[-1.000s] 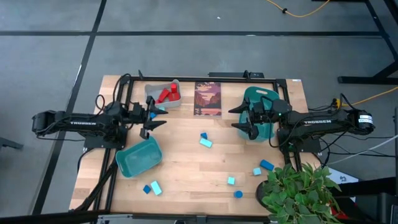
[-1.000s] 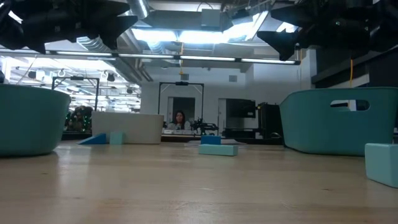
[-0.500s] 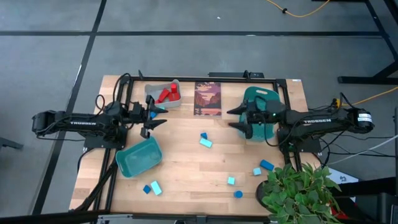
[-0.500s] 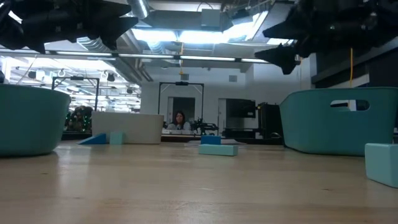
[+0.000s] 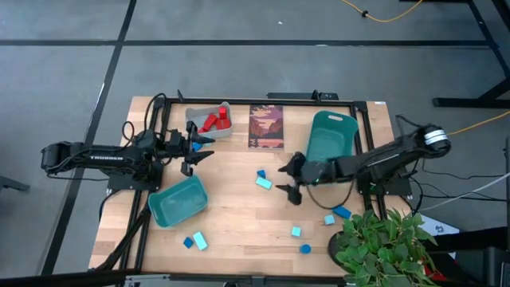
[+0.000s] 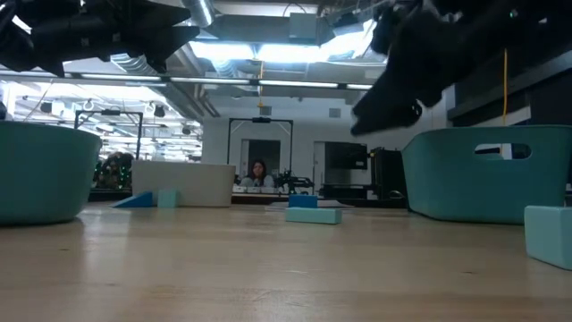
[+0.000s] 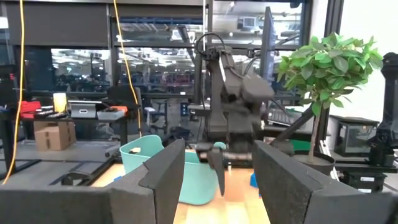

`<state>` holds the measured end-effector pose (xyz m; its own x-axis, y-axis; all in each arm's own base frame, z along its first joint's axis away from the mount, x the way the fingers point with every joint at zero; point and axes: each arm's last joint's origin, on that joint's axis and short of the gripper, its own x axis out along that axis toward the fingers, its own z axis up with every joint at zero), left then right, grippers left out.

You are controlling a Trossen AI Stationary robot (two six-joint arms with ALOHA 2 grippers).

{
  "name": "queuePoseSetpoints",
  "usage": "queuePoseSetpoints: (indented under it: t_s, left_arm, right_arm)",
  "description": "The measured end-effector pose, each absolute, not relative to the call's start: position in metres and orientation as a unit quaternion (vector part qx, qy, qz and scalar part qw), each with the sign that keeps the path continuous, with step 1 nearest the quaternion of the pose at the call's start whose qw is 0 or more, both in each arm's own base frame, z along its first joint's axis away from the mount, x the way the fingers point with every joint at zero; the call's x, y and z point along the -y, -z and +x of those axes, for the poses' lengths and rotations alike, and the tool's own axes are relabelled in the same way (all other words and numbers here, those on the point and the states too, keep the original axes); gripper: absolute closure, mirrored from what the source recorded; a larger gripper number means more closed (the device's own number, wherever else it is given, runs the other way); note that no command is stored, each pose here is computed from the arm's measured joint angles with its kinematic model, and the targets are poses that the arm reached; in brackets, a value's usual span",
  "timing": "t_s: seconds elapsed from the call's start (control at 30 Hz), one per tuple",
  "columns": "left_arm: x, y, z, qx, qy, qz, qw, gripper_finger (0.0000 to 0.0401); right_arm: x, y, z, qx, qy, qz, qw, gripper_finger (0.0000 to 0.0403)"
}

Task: Sort & place blocks by color
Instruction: Put the light blue block into the right green bin

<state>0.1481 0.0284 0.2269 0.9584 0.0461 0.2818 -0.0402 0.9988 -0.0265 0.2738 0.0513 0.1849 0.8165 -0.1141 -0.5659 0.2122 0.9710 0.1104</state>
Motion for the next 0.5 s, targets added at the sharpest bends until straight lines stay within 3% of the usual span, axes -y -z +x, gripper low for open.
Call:
queuePoseSetpoints:
  t_s: [0.23, 0.5]
  left_arm:
    - [-0.028, -0.227, 0.148, 0.143, -0.022, -0.011, 0.989, 0.0221]
    - [-0.028, -0.227, 0.148, 0.143, -0.022, -0.011, 0.989, 0.0221]
  right_arm:
    - [-0.070, -0.137, 0.290, -0.317, 0.164, 0.070, 0.932, 0.0092]
    - [-0.078, -0.101, 0.307, -0.285, 0.169, 0.089, 0.940, 0.0092]
